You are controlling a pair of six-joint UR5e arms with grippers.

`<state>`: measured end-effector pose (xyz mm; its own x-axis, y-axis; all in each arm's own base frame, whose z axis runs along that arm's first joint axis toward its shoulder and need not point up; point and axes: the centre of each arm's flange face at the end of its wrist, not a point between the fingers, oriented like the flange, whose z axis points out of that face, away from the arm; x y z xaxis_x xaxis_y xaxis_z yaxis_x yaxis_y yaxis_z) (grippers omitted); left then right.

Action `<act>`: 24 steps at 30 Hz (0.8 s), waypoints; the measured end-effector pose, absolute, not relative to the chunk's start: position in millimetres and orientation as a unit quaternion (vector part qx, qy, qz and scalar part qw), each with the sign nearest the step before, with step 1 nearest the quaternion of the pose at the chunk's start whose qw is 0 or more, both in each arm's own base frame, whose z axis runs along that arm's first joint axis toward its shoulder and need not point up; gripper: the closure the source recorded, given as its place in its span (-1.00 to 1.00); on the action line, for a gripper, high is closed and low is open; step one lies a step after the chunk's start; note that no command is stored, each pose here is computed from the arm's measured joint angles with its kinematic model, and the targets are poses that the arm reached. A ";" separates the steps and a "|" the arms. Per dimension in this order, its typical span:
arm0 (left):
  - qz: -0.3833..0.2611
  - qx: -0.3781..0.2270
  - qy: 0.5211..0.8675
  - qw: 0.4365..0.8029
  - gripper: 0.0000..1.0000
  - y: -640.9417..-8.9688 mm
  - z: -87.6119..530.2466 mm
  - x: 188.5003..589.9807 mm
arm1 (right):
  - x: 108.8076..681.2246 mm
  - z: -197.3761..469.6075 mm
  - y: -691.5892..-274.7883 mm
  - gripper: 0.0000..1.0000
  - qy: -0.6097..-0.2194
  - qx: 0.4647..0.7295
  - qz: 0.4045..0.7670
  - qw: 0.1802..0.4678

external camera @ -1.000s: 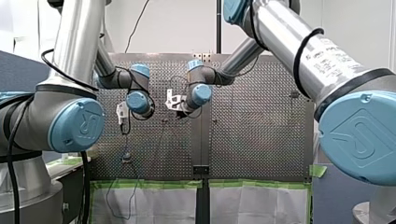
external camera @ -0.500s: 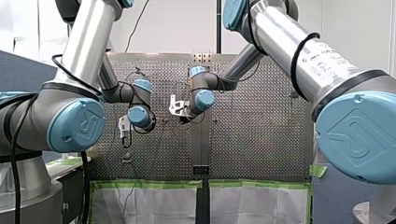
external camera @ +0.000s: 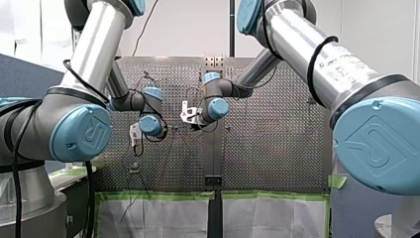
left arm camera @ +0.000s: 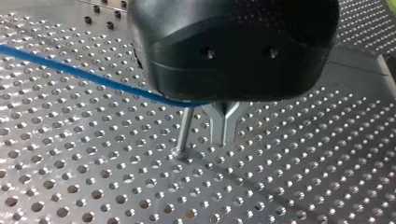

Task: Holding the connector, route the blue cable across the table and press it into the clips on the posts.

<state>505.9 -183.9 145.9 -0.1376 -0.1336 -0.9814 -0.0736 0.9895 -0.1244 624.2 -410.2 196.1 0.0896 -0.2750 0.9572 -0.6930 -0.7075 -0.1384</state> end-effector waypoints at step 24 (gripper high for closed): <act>-0.024 -0.067 0.754 0.653 0.98 -163.6 146.8 558.1 | 609.1 189.8 -434.5 1.00 -0.352 0.710 0.580 0.188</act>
